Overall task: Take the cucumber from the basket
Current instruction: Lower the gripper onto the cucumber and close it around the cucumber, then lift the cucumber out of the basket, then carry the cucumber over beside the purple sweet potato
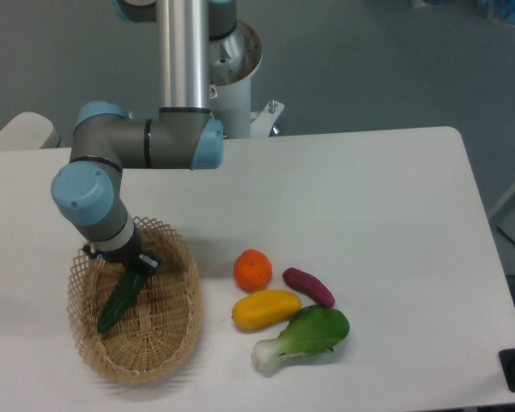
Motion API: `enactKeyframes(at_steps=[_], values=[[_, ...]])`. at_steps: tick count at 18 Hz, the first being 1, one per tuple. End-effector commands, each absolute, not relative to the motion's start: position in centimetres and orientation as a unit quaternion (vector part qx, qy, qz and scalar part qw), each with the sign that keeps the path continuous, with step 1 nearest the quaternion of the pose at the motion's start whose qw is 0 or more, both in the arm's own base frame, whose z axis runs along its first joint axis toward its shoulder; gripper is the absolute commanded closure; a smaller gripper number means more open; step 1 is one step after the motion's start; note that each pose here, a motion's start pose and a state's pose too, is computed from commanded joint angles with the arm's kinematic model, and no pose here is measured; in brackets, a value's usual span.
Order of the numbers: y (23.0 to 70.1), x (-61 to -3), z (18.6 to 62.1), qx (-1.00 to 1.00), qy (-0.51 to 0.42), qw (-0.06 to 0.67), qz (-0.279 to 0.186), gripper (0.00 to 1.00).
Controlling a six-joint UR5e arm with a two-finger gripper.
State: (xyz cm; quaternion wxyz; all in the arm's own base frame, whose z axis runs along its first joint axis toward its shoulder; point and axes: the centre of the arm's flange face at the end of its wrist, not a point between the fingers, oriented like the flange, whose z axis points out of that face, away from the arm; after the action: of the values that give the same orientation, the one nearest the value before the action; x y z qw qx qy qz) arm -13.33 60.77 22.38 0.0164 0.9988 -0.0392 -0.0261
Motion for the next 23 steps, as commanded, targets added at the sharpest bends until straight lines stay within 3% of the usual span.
enactKeyframes(at_steps=[3, 6, 10, 17, 23], values=[[61.1, -13.7, 23.4, 0.999, -0.038, 0.008, -0.032, 0.64], [61.9, -16.6, 27.4, 0.998, -0.041, -0.023, -0.049, 0.64], [60.7, -24.1, 31.8, 0.992, -0.083, -0.049, -0.077, 0.64], [55.7, -34.7, 36.9, 0.982, -0.167, -0.028, -0.086, 0.64], [50.7, -41.8, 37.7, 0.969, -0.234, -0.009, -0.079, 0.64]])
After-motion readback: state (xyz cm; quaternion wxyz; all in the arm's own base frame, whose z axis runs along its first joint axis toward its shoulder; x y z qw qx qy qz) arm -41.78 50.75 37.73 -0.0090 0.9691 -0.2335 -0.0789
